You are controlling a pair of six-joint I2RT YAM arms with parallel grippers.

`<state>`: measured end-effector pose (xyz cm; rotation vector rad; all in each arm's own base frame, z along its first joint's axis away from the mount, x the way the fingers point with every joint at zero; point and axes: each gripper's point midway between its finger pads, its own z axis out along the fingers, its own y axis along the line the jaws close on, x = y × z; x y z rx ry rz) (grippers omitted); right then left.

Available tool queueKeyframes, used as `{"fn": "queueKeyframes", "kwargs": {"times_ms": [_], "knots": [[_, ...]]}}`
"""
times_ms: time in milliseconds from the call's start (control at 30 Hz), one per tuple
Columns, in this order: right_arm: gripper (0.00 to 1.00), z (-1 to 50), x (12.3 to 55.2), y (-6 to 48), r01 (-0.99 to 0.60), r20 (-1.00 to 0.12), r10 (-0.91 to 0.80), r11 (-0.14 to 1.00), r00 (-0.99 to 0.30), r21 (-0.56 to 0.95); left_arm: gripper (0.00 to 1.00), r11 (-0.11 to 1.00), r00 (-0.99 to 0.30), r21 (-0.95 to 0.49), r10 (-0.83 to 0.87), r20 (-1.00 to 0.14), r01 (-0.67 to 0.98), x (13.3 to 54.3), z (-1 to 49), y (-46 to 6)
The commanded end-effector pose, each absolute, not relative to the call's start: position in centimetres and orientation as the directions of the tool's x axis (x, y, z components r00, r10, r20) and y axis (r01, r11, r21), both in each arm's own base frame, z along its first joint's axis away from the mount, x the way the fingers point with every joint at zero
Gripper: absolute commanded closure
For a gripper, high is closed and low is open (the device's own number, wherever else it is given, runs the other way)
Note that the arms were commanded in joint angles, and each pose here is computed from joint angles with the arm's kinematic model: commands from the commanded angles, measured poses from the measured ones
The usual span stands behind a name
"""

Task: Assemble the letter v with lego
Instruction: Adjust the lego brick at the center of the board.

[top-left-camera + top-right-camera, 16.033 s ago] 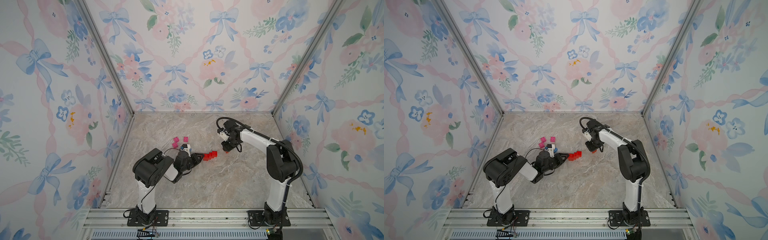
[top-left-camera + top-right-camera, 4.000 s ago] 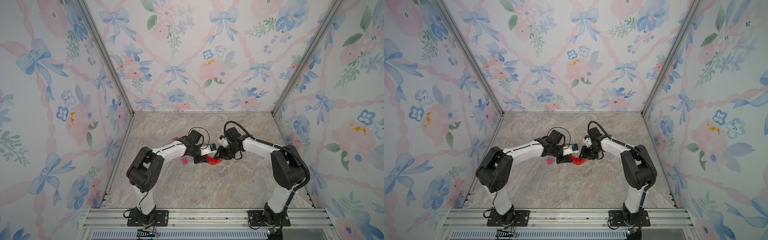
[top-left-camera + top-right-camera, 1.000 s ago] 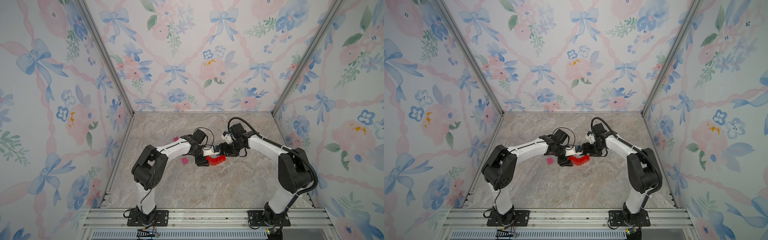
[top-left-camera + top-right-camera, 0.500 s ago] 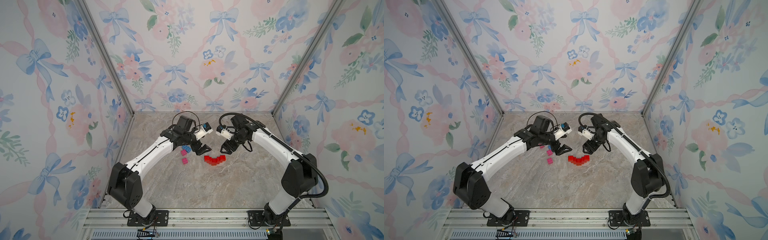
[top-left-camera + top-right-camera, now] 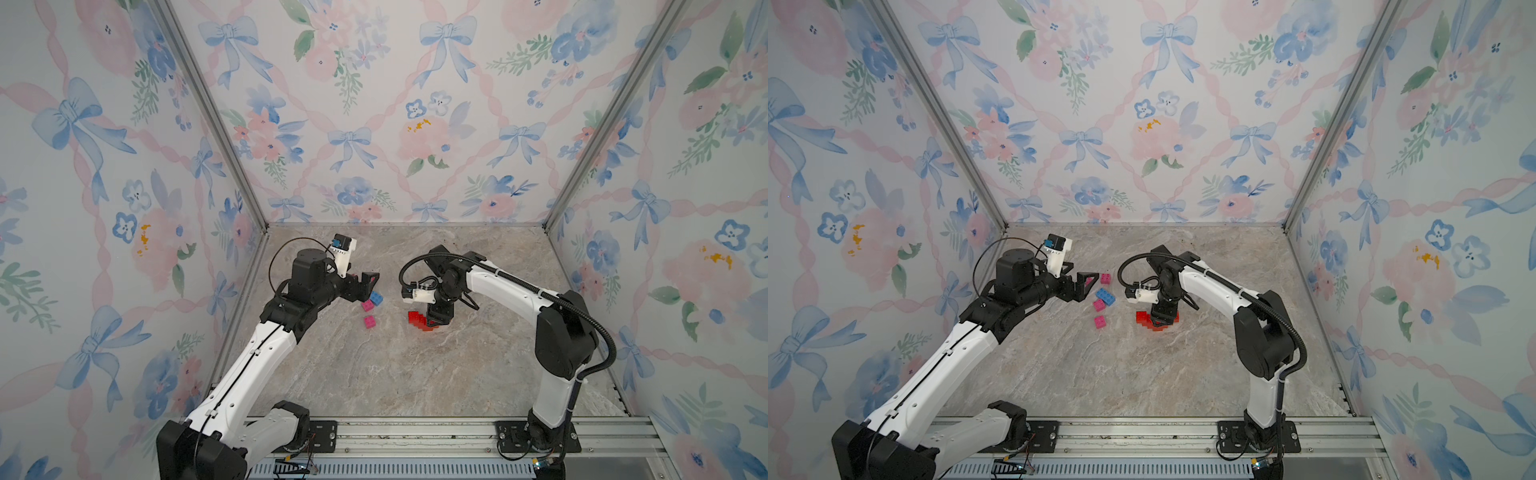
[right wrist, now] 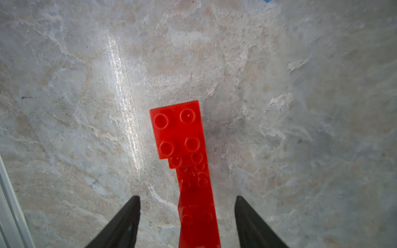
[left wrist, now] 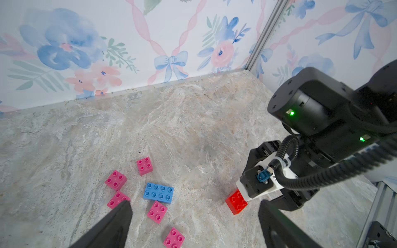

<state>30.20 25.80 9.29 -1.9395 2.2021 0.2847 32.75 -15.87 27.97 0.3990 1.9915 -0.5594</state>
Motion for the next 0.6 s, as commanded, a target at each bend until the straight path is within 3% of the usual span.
{"fn": "queueKeyframes", "kwargs": {"times_ms": [0, 567], "knots": [[0.31, 7.5, 29.8, 25.8, -0.995, -0.240, -0.966, 0.092, -0.099, 0.040, 0.07, 0.854, -0.436, -0.231, -0.005, -0.900, 0.466, 32.9, 28.7, -14.9], [0.35, 4.5, 30.0, 25.8, -0.991, -0.222, -0.967, 0.109, -0.125, 0.081, 0.08, 0.862, -0.429, -0.206, 0.015, -0.903, 0.462, 33.1, 28.2, -14.4]]}}
